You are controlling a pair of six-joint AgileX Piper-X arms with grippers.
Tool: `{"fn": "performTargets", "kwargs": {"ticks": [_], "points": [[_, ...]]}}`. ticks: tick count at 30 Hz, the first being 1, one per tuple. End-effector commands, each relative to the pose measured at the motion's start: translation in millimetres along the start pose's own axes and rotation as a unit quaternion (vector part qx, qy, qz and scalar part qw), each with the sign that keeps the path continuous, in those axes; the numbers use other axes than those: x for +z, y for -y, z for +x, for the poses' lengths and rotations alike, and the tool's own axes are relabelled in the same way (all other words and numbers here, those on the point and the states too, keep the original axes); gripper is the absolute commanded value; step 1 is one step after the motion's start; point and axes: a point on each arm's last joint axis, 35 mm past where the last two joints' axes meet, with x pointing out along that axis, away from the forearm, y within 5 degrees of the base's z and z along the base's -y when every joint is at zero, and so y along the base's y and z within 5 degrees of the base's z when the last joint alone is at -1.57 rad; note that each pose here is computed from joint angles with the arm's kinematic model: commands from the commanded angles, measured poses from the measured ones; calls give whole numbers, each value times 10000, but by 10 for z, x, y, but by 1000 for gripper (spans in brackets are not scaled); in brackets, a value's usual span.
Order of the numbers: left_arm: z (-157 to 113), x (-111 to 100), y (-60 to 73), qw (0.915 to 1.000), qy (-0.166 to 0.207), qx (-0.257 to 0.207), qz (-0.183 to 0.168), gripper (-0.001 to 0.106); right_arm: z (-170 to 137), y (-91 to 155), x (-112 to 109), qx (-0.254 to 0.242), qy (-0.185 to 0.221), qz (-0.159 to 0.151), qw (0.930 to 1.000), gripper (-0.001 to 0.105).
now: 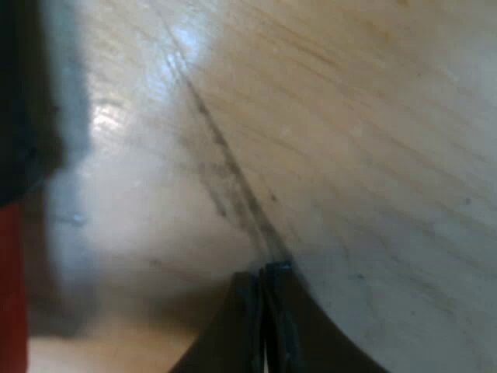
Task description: Put the handle in the coffee machine
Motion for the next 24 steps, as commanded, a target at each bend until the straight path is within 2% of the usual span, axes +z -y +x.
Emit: {"fn": "performTargets", "kwargs": {"ticks": [1,8,12,16,20,24], "points": [[0,-2,8,10000,-18,-64,9,67,138,-5,25,-28,-223,30,9997,0],[0,-2,8,10000,-18,-64,9,67,150,-21,58,132,-158,132,9997,0],[0,-2,-1,10000,-17,63,9,67,161,-67,115,625,2,406,9972,0],[0,-2,-16,9996,-14,281,9,67,193,-100,152,843,46,672,9942,0],[0,-2,-17,9996,-14,297,9,67,215,-170,175,985,95,589,9933,0],[-2,-2,-34,9986,-12,535,10,67,230,-278,180,1037,105,522,9932,0]]}}
